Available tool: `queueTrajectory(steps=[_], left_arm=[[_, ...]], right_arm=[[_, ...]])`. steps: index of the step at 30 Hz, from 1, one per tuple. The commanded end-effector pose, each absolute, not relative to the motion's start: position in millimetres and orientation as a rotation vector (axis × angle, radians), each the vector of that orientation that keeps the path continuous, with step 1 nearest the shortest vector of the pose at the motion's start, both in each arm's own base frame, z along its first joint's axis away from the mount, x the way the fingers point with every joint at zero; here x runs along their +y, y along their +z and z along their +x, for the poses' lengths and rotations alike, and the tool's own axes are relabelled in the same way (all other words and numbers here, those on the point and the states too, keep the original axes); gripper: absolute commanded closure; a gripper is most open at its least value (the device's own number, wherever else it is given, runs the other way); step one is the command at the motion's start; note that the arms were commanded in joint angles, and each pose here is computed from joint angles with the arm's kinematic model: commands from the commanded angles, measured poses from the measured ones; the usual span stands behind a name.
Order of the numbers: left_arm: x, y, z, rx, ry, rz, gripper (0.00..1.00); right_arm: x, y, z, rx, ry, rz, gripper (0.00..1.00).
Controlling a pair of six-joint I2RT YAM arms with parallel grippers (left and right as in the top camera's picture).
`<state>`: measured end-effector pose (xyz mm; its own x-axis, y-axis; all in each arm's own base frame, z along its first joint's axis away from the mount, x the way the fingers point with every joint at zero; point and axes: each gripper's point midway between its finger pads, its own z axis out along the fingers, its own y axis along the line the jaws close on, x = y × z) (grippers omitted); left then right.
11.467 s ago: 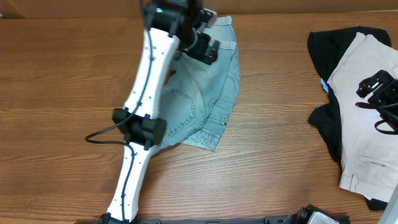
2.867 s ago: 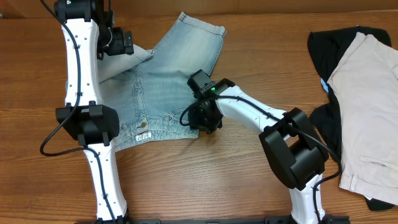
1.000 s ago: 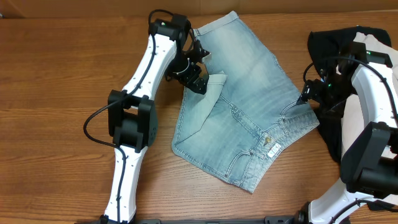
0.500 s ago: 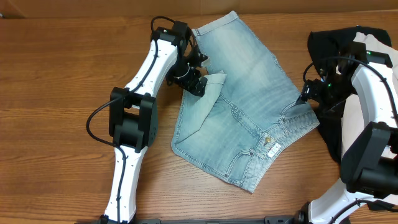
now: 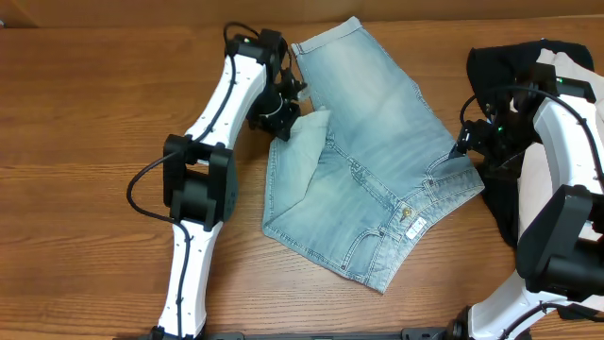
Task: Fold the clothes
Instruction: 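Pull the leg hem left with the left gripper to straighten the shorts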
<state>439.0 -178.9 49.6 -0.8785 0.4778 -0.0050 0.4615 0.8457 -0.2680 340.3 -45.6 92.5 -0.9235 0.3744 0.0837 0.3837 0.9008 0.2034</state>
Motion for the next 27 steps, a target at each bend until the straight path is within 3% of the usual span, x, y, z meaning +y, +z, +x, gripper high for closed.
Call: queueTrajectory(steps=[1, 6, 8, 16, 19, 27], left_arm=[[-140.9, 109.0, 470.7, -3.162, 0.255, -0.571, 0.96], [-83.9, 143.3, 496.9, -3.323, 0.055, -0.309, 0.83], [-64.3, 143.5, 498.3, -3.326, 0.011, -0.225, 0.83], [-17.8, 124.8, 467.9, -3.168, -0.019, 0.008, 0.79], [-5.3, 117.2, 463.5, -3.135, -0.037, 0.125, 0.72], [55.7, 111.1, 455.3, -3.078, -0.218, 0.388, 0.66]], right_arm=[[-43.6, 100.9, 346.7, -3.058, -0.352, -0.589, 0.16], [-41.3, 101.5, 347.8, -3.058, -0.376, -0.589, 0.16], [-39.0, 102.1, 349.4, -3.060, -0.400, -0.589, 0.16], [-36.0, 102.9, 350.3, -3.058, -0.429, -0.588, 0.16], [-31.1, 104.4, 351.2, -3.051, -0.476, -0.588, 0.17], [15.6, 107.6, 352.4, -3.041, -0.562, -0.423, 0.20]])
